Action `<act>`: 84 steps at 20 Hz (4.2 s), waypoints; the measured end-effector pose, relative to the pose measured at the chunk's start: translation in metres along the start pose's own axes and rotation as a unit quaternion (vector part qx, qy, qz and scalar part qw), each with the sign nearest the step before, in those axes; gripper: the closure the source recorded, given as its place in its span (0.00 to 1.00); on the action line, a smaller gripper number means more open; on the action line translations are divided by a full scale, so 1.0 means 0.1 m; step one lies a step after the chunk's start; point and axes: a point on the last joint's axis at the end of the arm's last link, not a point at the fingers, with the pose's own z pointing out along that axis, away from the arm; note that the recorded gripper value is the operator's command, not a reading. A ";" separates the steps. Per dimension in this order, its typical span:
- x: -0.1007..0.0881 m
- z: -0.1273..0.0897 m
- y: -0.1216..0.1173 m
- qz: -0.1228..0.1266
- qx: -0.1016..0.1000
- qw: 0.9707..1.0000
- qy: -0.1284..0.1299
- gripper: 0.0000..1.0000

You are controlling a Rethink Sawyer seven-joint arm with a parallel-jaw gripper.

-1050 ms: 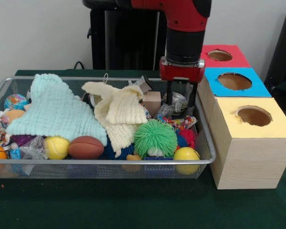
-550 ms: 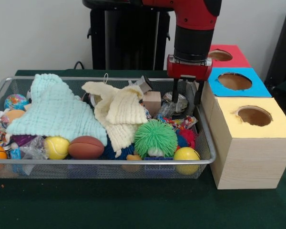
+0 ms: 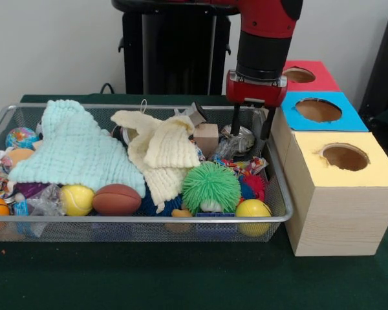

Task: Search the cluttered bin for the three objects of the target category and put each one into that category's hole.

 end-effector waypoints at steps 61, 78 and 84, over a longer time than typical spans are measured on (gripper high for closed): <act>-0.25 -0.14 -0.43 0.040 0.009 0.999 -0.019 0.00; -0.13 -0.01 -0.29 0.033 0.004 0.999 -0.003 0.00; -0.04 0.08 -0.21 0.028 0.003 1.000 0.008 0.00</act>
